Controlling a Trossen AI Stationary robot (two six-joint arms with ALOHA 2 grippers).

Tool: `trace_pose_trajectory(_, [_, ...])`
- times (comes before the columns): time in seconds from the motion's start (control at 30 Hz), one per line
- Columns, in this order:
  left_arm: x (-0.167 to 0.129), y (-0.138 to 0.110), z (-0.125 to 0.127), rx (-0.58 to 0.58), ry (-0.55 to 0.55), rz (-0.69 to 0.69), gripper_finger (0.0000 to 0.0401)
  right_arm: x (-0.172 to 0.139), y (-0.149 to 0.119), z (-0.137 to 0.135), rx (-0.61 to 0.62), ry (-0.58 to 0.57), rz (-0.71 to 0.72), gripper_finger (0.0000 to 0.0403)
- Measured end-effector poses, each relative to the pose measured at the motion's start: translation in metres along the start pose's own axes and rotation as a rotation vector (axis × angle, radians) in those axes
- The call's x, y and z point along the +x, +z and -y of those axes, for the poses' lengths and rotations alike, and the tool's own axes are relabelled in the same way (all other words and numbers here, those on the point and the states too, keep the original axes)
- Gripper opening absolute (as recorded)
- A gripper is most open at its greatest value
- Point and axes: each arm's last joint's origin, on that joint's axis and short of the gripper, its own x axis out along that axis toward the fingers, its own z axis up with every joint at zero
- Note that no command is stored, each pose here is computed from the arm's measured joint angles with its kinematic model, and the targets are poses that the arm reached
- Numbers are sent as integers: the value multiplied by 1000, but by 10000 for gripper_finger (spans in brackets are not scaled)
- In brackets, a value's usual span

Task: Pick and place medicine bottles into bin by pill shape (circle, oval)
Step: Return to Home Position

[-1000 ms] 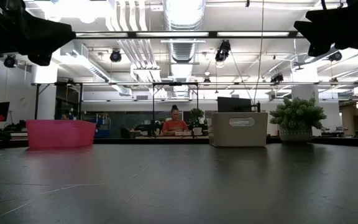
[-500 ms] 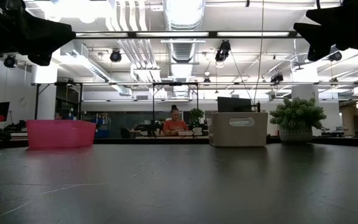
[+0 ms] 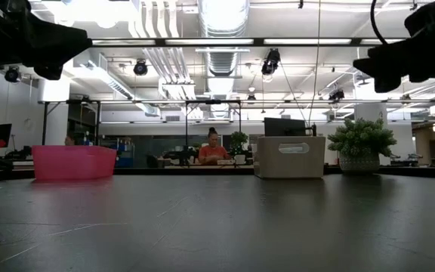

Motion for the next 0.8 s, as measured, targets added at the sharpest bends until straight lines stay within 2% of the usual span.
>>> trace_pose_trajectory(0.27, [0, 0, 0, 0, 0, 1, 111, -3, -2, 0, -70, 9, -21, 192])
trace_pose_trajectory(0.5, [0, 0, 0, 3, -1, -5, 111, -2, -3, 0, -1, 4, -26, 192])
trace_pose_trajectory(0.8, [0, 0, 0, 3, -1, -5, 111, -1, -3, 0, -7, 4, -33, 192])
